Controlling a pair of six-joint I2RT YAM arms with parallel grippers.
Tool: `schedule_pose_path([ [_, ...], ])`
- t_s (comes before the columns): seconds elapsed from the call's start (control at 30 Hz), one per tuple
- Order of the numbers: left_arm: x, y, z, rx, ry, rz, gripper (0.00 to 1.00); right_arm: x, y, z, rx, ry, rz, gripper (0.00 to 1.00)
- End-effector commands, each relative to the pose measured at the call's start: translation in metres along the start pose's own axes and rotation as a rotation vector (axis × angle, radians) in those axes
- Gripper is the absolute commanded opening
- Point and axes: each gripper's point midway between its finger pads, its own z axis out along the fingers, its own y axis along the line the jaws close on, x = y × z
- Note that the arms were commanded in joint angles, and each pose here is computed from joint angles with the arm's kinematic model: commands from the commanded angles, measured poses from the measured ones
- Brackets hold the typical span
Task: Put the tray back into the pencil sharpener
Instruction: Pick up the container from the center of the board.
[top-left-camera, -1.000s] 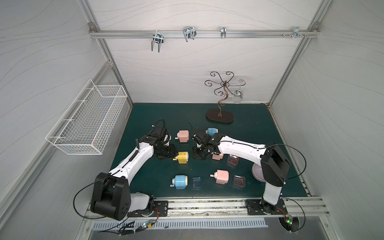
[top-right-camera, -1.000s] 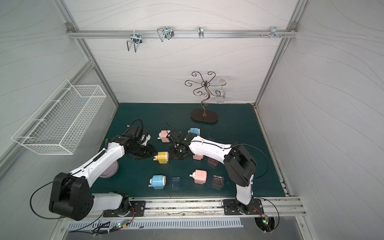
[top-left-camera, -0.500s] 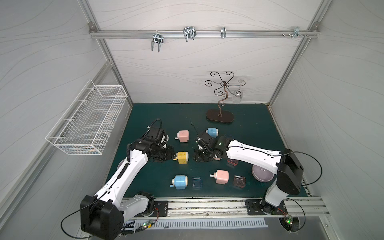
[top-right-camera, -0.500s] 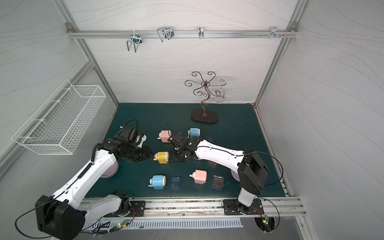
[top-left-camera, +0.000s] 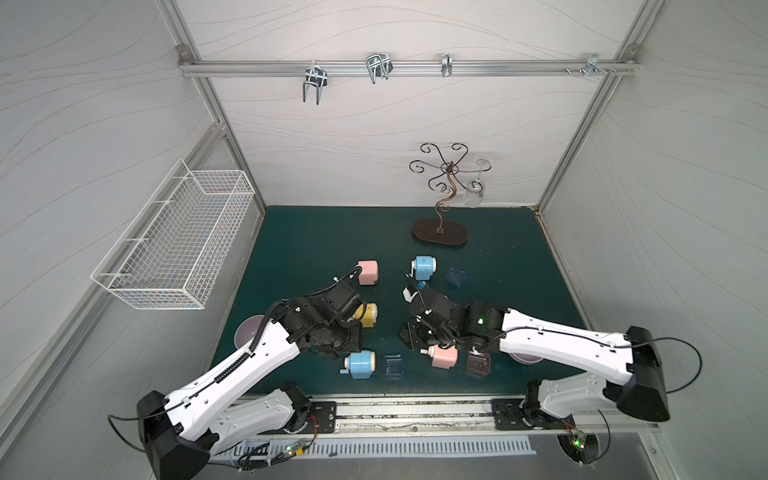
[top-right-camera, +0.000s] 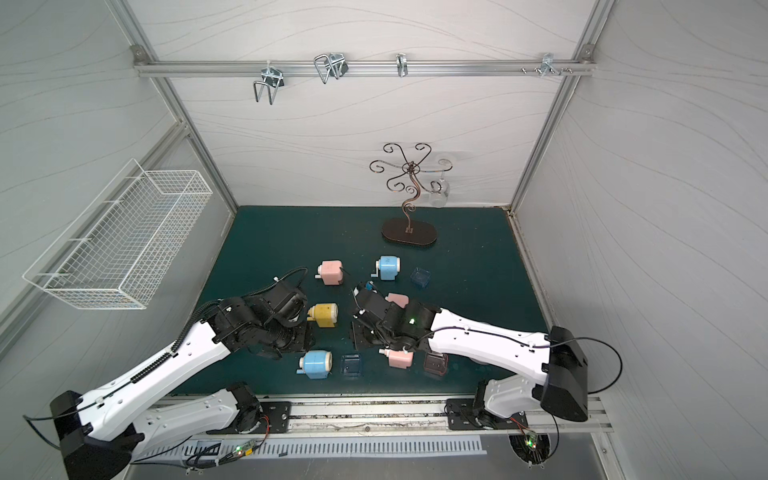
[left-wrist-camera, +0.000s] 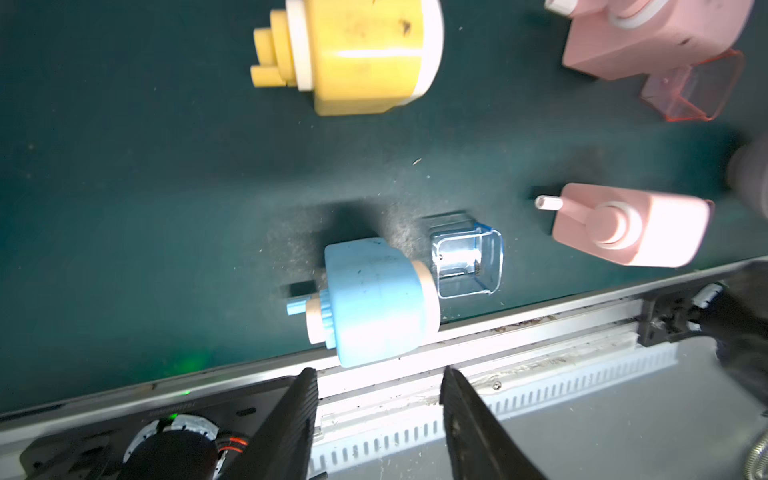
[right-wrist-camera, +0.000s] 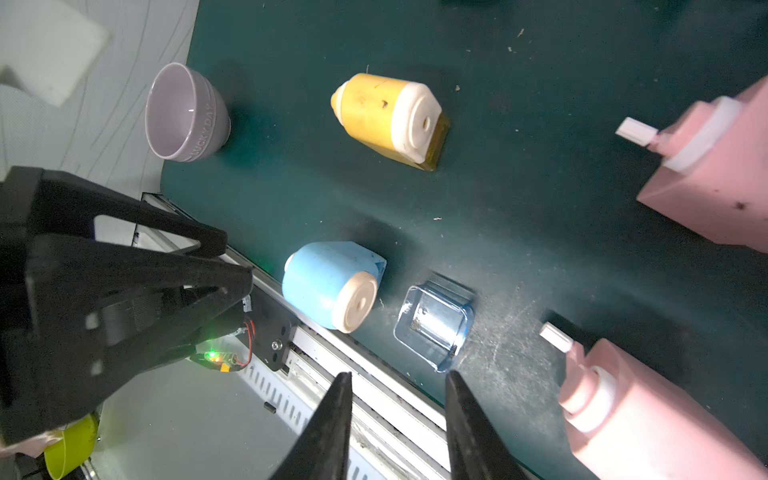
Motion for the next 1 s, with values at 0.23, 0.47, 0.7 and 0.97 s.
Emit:
schedule_pose_path([
  [0.23,0.007,0.012,-0.001,0.017,-0.089,-0.135,0.5,0.015,-0.028,-0.018,0.087,-0.023,0.044,0.4],
  [0.47,0.0,0.022,0.008,-0.019,-0.153,-0.181,0.49,0.053,-0.037,0.014,0.211,0.112,0.034,0.38],
  [0.7,-0.007,0.026,0.011,0.012,-0.227,-0.21,0.5,0.078,-0.045,0.045,0.259,0.202,0.047,0.38],
  [0.97,-0.009,0.035,0.011,0.028,-0.29,-0.256,0.49,0.088,-0.04,0.081,0.246,0.315,0.061,0.38],
])
